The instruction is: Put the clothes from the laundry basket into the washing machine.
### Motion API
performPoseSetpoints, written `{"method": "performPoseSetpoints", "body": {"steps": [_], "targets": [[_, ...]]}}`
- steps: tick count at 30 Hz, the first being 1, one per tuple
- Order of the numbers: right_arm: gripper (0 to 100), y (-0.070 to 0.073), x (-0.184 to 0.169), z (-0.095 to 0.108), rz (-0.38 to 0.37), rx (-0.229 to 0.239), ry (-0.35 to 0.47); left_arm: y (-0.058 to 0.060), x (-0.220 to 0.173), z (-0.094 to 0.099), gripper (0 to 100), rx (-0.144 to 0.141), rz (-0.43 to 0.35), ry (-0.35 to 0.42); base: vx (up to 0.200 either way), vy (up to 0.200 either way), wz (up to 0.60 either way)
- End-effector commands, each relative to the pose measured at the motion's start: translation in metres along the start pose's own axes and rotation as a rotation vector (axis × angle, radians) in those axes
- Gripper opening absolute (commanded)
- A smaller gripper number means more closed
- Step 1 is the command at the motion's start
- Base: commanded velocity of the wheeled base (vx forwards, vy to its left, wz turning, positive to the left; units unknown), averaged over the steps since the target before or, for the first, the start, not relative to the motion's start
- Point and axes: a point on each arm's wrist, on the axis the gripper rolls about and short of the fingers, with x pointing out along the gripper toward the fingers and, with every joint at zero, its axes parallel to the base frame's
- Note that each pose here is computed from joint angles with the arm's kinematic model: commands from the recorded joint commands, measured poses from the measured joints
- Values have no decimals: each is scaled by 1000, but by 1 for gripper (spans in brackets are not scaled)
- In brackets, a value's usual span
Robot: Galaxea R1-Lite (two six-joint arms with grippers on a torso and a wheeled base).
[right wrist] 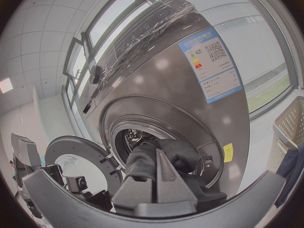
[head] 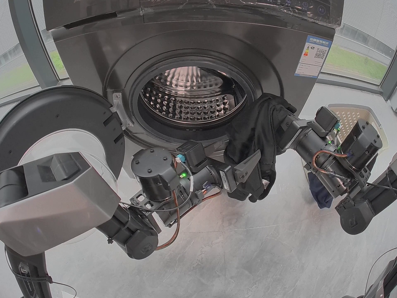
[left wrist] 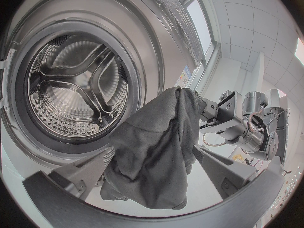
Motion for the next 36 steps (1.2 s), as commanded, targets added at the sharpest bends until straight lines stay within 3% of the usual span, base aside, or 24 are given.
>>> {"method": "performPoseSetpoints", "body": {"steps": [1, 10, 11, 14, 15, 20, 30, 36], "targets": [[0, 0, 1, -3, -1, 1, 9, 1, 6, -8, 100, -2, 0, 5, 0, 0, 0], [0, 0, 1, -3, -1, 1, 9, 8, 22, -25, 100, 1, 49, 11, 0, 0, 0], [0, 0, 1, -3, -1, 1, 9, 14, 23, -29, 100, 5, 79, 19, 0, 0, 0], [0, 0, 1, -3, -1, 1, 9, 17, 23, -32, 100, 11, 98, 28, 0, 0, 0], [0, 0, 1, -3, -1, 1, 9, 24, 22, -30, 100, 28, 123, 26, 0, 0, 0], [0, 3, 1, -4, 7, 5, 12, 30, 20, -26, 100, 47, 142, 22, 0, 0, 0], [0, 8, 1, -10, 2, 12, 22, 26, 21, -26, 100, 54, 133, 25, 0, 0, 0], [0, 8, 1, -10, 3, 13, 24, 25, 23, -37, 100, 51, 130, 46, 0, 0, 0]]}}
